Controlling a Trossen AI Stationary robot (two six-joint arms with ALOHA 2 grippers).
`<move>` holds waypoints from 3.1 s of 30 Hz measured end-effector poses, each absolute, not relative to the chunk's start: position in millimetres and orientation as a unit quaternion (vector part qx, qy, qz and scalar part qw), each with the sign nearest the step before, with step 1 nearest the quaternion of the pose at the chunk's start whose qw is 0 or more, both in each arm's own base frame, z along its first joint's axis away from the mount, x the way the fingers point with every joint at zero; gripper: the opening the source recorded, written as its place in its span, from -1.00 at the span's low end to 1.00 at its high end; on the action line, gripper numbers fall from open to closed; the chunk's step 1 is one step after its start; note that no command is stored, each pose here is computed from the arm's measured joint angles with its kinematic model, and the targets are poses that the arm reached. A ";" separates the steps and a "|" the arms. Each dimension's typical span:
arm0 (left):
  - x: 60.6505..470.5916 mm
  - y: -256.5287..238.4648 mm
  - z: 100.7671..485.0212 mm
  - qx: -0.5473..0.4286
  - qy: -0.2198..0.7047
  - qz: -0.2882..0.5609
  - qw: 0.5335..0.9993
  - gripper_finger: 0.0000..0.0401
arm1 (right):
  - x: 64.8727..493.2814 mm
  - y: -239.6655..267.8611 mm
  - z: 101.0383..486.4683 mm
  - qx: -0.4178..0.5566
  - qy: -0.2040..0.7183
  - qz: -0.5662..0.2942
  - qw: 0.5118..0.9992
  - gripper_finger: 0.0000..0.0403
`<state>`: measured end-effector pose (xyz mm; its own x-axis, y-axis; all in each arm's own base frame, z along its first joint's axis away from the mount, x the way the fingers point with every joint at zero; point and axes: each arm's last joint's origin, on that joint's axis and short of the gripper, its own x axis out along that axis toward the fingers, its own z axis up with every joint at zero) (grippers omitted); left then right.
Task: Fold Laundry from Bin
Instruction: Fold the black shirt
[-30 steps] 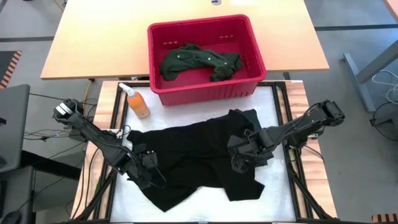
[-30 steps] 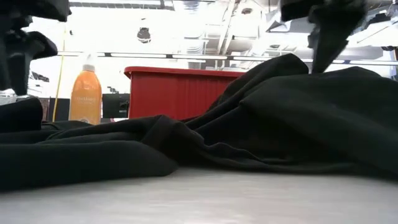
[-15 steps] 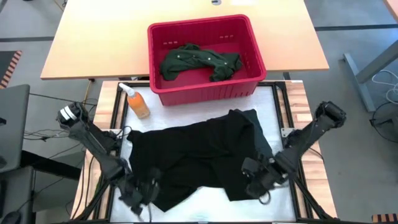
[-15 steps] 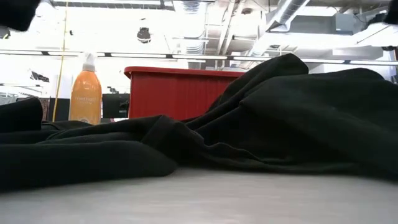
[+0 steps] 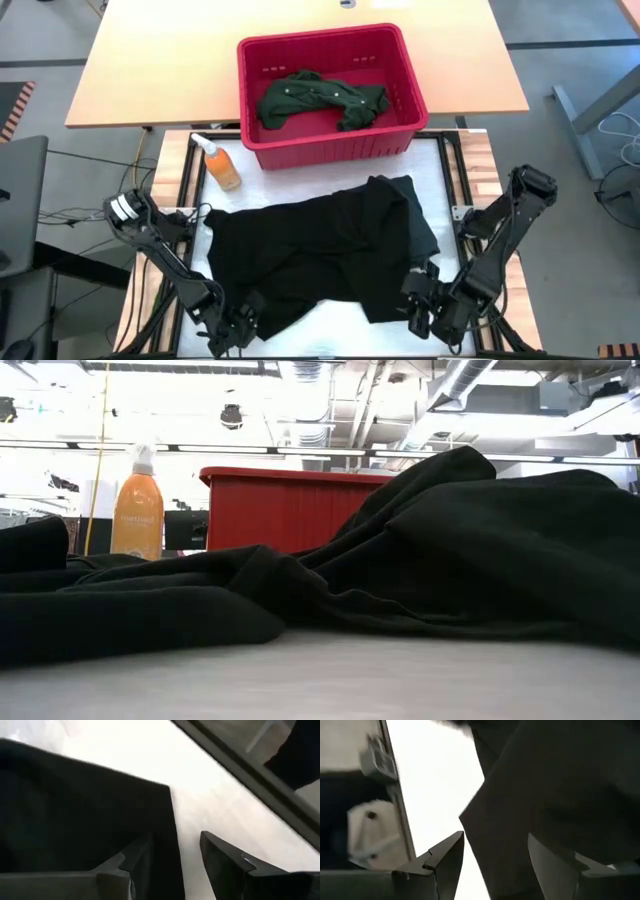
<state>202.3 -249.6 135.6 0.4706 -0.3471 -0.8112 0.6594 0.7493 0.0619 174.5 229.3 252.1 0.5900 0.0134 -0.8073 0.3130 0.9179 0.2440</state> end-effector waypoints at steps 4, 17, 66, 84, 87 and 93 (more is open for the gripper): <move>203.8 -250.2 124.6 0.206 0.427 -0.288 0.832 -0.24 | 173.2 247.1 224.9 0.145 0.492 -0.079 0.855 0.23; 204.0 -242.5 126.9 0.177 0.448 -0.222 0.848 -0.99 | 177.1 283.4 164.4 0.170 0.575 -0.082 0.796 0.23; 82.7 -202.8 306.1 -0.021 0.371 -0.181 0.911 -1.00 | 174.7 260.8 175.9 0.102 0.655 -0.063 0.746 -0.19; 74.2 -198.2 313.8 -0.026 0.332 -0.173 0.927 -1.00 | 172.5 261.2 146.9 -0.089 0.671 -0.014 0.736 0.00; 74.1 -198.3 313.9 -0.026 0.332 -0.173 0.927 -1.00 | 174.5 264.5 145.2 -0.092 0.666 0.009 0.740 -0.12; 74.6 -197.8 314.2 -0.021 0.324 -0.167 0.931 -1.00 | 184.6 265.4 149.2 -0.051 0.660 0.042 0.748 -0.84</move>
<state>74.6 -197.8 314.2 0.7347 -0.3240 -0.5960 0.2968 0.9435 -0.1472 184.6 265.4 149.2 0.1240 -0.0036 -0.9923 -0.1306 0.9912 -0.0199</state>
